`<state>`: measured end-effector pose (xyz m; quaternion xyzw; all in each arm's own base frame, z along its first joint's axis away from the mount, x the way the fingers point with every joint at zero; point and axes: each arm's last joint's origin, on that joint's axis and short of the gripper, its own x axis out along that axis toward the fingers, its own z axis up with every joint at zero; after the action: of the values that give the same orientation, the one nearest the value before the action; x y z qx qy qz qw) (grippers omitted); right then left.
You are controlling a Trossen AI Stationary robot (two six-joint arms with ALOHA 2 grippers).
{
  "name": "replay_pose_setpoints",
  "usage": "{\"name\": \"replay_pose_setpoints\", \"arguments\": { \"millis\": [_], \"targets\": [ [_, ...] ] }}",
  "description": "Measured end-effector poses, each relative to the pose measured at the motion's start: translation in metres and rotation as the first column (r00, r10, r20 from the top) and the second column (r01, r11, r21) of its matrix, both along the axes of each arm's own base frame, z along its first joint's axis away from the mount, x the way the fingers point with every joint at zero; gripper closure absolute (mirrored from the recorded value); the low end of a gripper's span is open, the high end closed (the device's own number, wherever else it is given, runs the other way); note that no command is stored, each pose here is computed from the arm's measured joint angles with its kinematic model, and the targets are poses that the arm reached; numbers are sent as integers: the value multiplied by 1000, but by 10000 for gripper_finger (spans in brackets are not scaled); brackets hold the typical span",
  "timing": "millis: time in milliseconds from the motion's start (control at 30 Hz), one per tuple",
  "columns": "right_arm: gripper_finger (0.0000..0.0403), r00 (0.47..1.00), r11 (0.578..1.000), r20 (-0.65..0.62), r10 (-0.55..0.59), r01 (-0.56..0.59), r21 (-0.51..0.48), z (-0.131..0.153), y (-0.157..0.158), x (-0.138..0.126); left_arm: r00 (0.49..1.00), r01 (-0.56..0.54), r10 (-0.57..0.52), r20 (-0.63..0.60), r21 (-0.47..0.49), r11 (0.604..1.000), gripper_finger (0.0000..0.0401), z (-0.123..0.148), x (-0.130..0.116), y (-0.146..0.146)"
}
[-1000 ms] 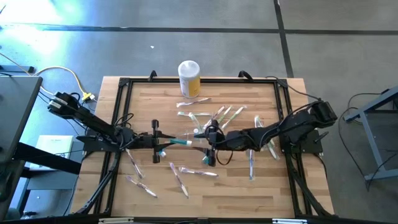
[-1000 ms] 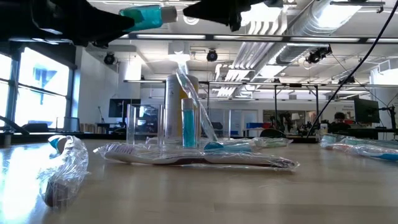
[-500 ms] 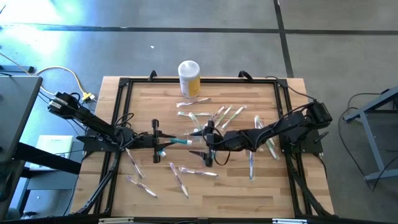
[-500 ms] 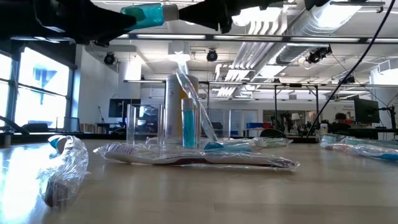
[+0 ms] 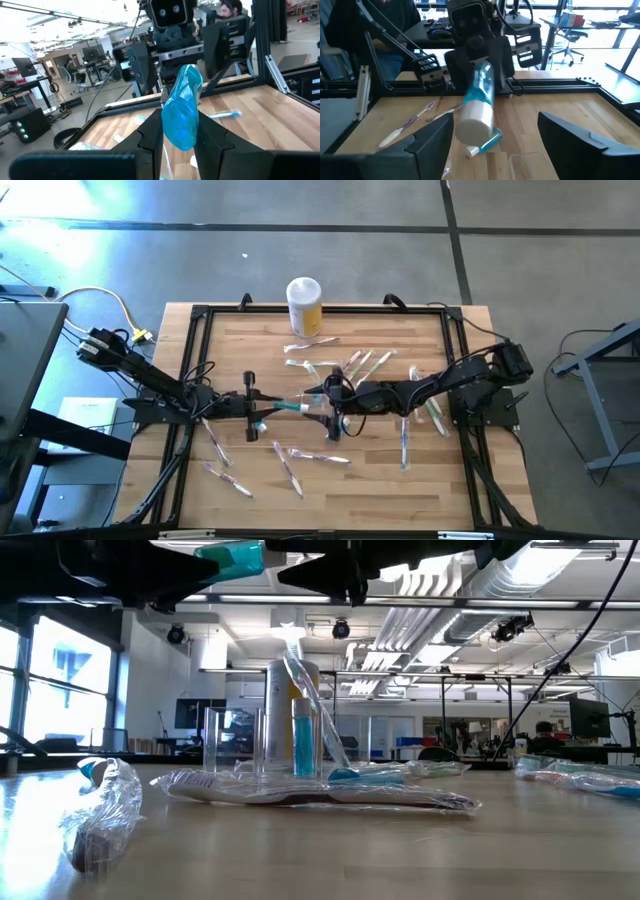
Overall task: Pick & Place toothbrushing station
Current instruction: Put the mouthwash bottle into the transparent organizer
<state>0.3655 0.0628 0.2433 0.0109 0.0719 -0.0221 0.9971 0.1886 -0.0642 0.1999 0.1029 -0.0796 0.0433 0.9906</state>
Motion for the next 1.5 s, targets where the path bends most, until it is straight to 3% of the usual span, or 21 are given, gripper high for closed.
{"name": "replay_pose_setpoints", "arguments": {
  "millis": [833, 1067, 1500],
  "targets": [
    [253, 999, 999, 12, 37, -37, -22, 1, -6, 1, 1000, -4, 4, 16, -11, 1000, 325, 1, 0, 0],
    [312, 999, 998, 9, 35, -35, -53, 1, -6, 1, 1000, -8, 8, 15, -11, 1000, 325, 1, 0, 0],
    [316, 999, 996, -16, 35, -36, -77, -1, -6, 1, 1000, -26, 26, -17, 2, 1000, 319, -2, 0, 1]
  ]
}}
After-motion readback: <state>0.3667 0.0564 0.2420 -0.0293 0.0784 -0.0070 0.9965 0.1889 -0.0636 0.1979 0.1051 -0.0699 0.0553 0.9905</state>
